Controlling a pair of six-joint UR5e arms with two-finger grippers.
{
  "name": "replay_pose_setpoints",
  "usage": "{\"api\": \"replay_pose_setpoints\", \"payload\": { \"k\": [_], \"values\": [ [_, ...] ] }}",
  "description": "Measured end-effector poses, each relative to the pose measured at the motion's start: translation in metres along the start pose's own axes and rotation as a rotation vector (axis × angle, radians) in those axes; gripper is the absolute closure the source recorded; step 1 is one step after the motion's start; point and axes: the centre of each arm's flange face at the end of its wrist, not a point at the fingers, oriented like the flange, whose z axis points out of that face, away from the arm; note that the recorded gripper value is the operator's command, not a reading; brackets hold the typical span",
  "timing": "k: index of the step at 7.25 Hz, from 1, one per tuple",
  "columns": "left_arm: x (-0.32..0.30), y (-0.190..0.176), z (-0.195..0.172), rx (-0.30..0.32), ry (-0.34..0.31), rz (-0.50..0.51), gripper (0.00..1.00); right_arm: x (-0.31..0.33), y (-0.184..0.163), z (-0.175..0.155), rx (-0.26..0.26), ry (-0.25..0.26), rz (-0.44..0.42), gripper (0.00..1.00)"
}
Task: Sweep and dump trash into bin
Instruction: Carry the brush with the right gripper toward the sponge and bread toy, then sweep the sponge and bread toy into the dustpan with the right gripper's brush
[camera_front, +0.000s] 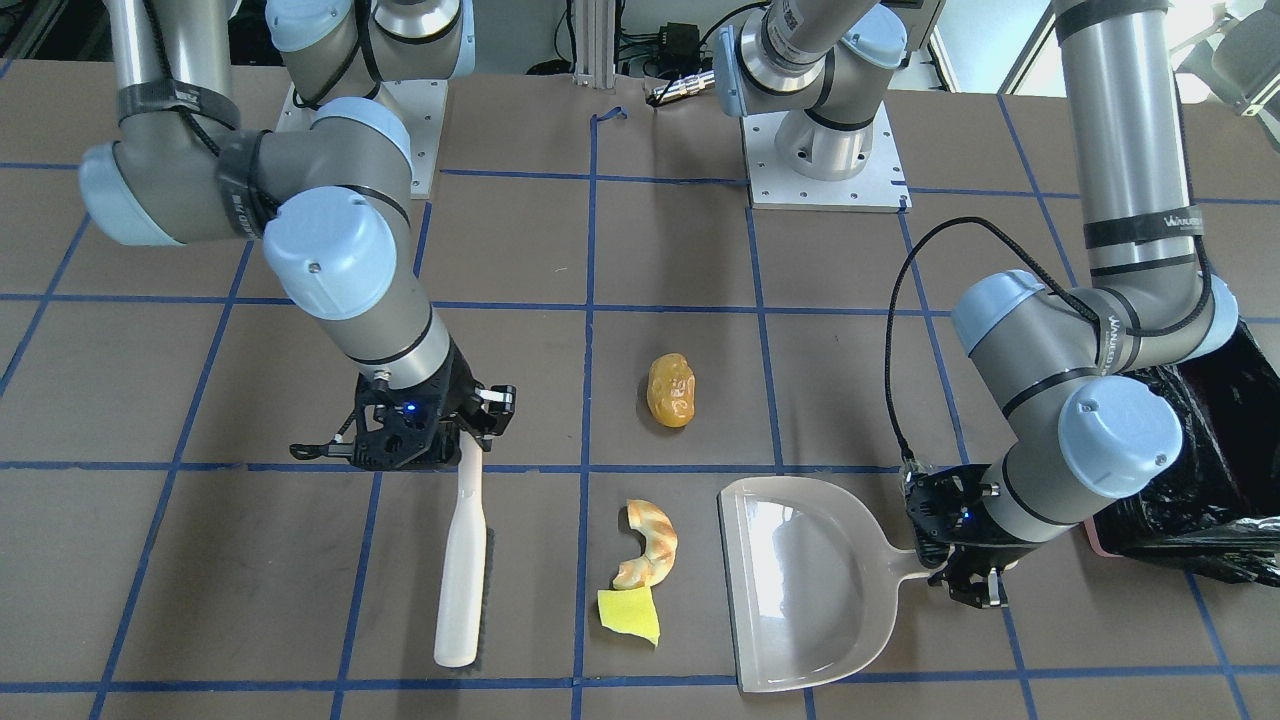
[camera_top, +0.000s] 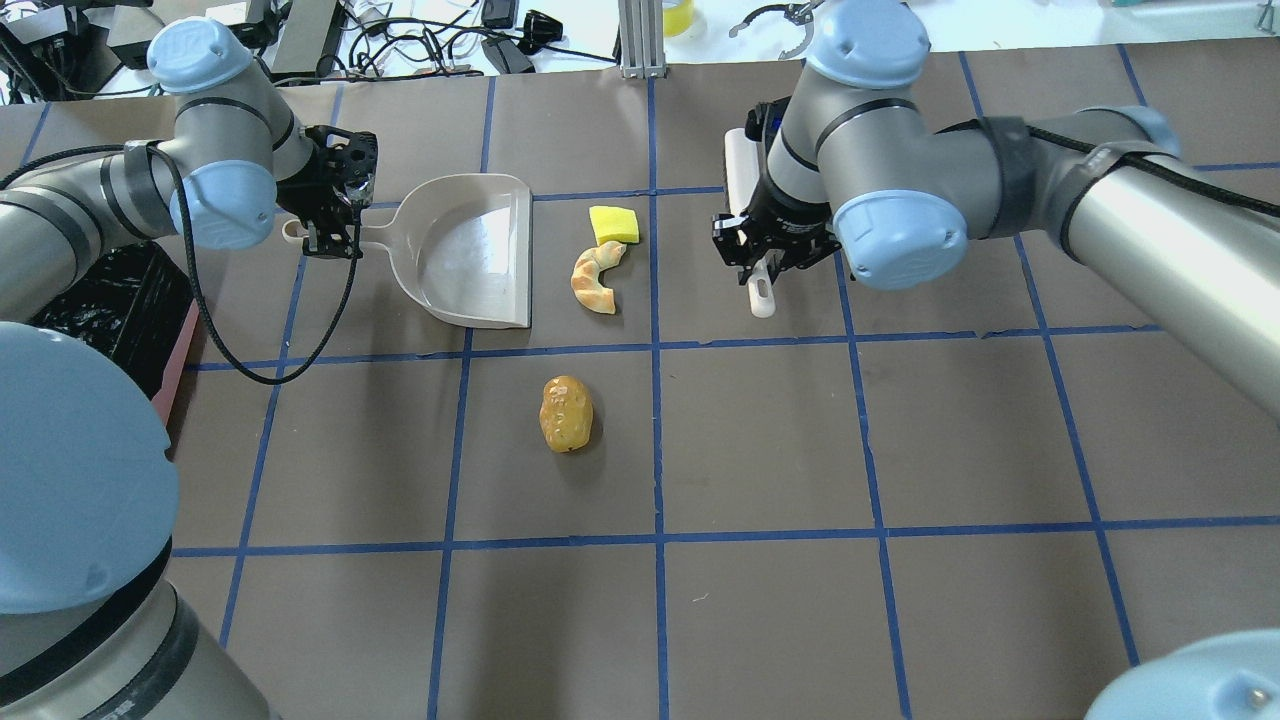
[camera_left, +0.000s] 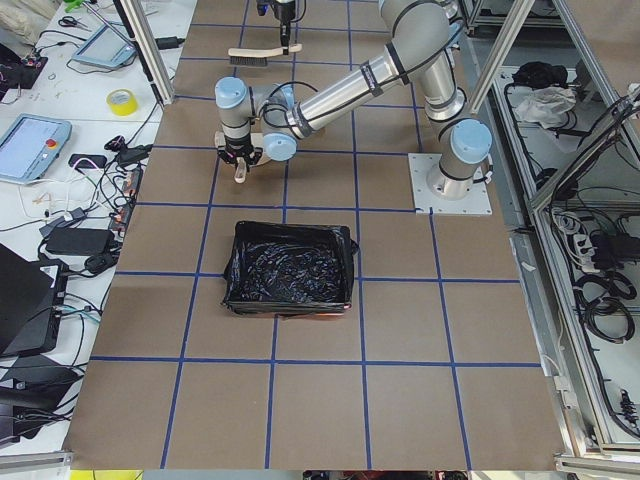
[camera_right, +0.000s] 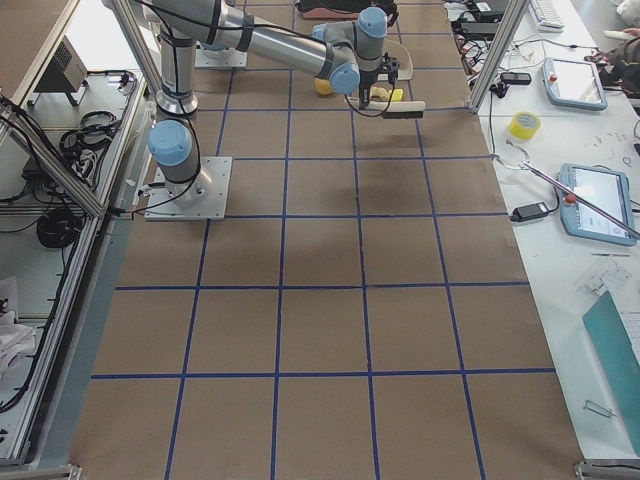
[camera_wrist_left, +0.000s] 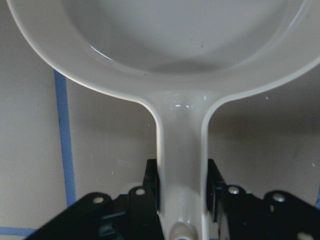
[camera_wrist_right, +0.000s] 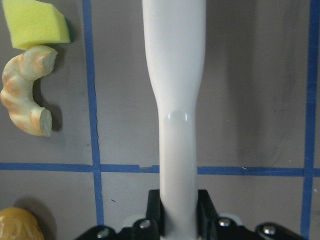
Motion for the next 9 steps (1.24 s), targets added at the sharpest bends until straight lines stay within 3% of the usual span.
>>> {"api": "replay_pose_setpoints", "payload": {
  "k": [4,9],
  "values": [
    [0.0,0.0,0.0,0.0,0.0,-0.002,0.83,-0.058,0.004,0.05,-0.02,0.002,-0.035,1.0],
    [0.0,-0.001,0.001,0.001,0.001,-0.005,0.82,-0.114,0.017,0.076,-0.02,-0.017,0.035,1.0]
  ]
}}
